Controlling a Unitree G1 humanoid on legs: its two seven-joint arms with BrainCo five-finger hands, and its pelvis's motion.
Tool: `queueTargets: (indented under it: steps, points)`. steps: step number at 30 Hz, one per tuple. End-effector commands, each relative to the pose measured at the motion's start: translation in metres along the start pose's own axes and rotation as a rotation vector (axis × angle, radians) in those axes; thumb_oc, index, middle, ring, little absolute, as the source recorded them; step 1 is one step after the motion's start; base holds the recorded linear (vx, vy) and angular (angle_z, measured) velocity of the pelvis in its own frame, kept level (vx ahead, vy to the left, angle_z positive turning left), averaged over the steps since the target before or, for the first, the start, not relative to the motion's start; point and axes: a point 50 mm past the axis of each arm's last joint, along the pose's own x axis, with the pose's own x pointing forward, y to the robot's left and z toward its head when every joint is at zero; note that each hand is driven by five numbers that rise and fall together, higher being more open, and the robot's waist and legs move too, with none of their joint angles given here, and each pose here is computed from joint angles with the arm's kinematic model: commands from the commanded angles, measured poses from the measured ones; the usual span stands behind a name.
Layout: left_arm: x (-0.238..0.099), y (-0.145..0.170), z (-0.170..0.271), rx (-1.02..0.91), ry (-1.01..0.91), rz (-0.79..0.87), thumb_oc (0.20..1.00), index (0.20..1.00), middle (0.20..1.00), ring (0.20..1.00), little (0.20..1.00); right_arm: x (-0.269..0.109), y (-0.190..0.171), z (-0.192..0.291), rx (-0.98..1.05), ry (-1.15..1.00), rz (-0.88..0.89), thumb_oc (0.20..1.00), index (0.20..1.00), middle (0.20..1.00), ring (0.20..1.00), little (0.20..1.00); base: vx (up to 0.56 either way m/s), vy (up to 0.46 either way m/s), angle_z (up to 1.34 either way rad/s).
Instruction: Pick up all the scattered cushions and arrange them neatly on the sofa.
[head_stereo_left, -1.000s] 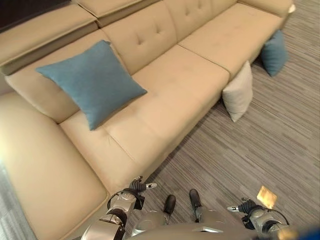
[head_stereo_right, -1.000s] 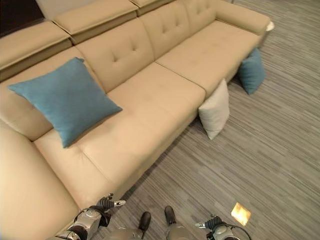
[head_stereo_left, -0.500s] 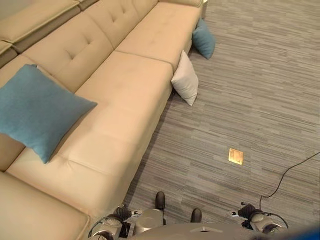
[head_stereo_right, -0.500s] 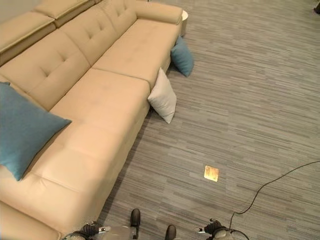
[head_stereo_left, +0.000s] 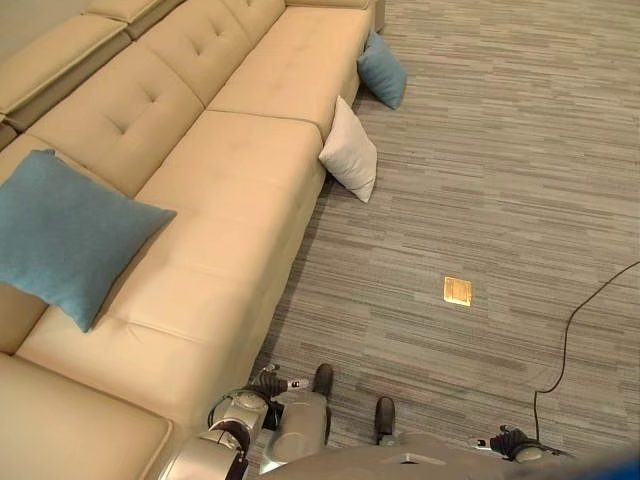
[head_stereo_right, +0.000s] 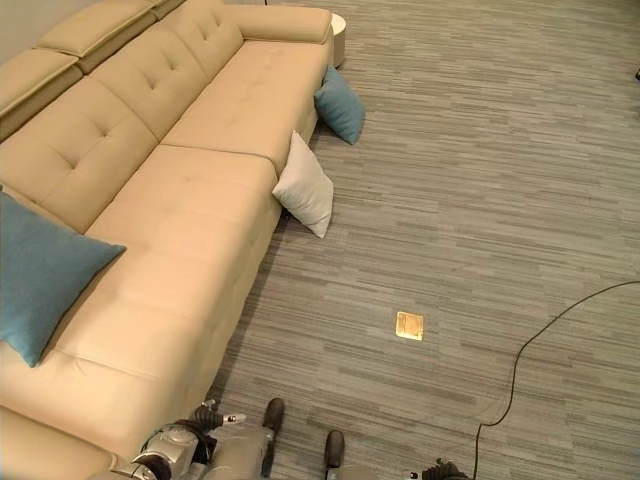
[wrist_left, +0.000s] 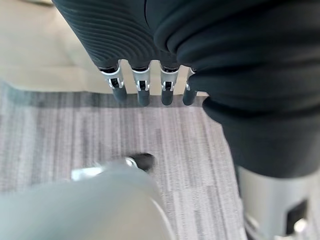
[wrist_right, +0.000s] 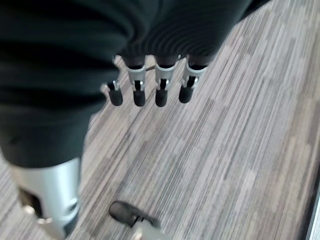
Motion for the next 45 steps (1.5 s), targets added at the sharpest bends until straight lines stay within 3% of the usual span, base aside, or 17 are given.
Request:
queueTargets:
  steps: [1,20,32,40,41,45]
  points:
    - [-0.002,-0.006,-0.012,-0.032,0.042,-0.02,1.0,1.0,1.0,1.0,1.0,0.0,-0.003,-0.001,-0.013,-0.002,-0.016,1.0,1.0,1.0,1.0,1.0,0.21,0.086,-0.7]
    - [-0.003,0.013,-0.023,-0.087,0.059,0.042,1.0,1.0,1.0,1.0,1.0,-0.001,0.005,0.037,-0.102,-0.137,0.023,1.0,1.0,1.0,1.0,1.0,0.2,0.041,-0.46]
    - [-0.002,-0.005,-0.015,-0.047,0.039,-0.011,1.0,1.0,1.0,1.0,1.0,-0.003,0.022,0.023,-0.068,-0.113,0.025,1.0,1.0,1.0,1.0,1.0,0.16,-0.184,0.26]
    - [-0.003,-0.011,-0.019,-0.062,0.059,-0.022,1.0,1.0,1.0,1.0,1.0,-0.003,0.018,0.026,-0.06,-0.126,-0.007,1.0,1.0,1.0,1.0,1.0,0.23,-0.088,0.11]
    - [-0.003,-0.009,-0.022,-0.044,0.063,-0.029,1.0,1.0,1.0,1.0,1.0,0.001,-0.013,0.033,-0.033,-0.133,-0.082,1.0,1.0,1.0,1.0,1.0,0.33,0.013,-0.26]
    - [-0.006,-0.009,-0.036,-0.075,0.113,-0.024,1.0,1.0,1.0,1.0,1.0,0.0,0.001,0.018,-0.043,-0.102,-0.02,1.0,1.0,1.0,1.0,1.0,0.31,0.067,-0.38]
